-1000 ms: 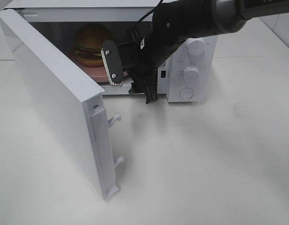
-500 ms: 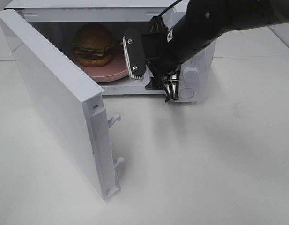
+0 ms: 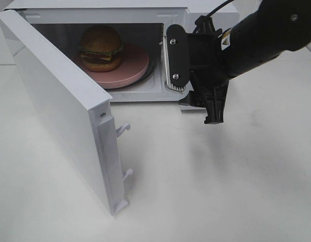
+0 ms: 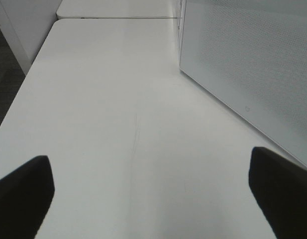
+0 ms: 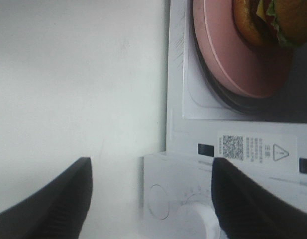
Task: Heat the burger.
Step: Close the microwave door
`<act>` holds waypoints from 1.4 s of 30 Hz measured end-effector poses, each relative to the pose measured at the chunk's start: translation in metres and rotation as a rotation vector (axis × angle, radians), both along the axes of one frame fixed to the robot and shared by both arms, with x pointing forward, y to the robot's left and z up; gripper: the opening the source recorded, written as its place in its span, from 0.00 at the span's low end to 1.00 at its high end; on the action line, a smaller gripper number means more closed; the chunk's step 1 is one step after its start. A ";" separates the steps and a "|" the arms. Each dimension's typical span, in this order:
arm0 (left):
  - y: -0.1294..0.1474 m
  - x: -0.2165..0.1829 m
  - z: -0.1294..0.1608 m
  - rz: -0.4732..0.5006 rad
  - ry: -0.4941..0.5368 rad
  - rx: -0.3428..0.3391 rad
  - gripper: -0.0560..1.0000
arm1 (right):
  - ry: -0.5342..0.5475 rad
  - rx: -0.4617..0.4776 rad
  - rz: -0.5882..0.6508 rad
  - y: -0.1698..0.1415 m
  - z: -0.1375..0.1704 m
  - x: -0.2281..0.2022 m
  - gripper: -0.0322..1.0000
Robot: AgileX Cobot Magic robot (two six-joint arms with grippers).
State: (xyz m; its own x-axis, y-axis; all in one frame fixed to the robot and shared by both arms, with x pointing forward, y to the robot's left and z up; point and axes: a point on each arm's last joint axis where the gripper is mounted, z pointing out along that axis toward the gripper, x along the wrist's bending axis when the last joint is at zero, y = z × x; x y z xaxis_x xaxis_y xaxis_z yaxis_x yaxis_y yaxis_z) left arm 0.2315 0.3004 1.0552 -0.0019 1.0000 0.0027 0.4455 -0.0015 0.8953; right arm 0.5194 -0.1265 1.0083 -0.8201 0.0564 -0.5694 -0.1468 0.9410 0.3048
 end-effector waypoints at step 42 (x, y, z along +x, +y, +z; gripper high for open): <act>0.000 0.000 0.000 0.000 0.000 0.000 0.99 | 0.398 0.504 -0.835 -0.111 0.078 -0.180 0.77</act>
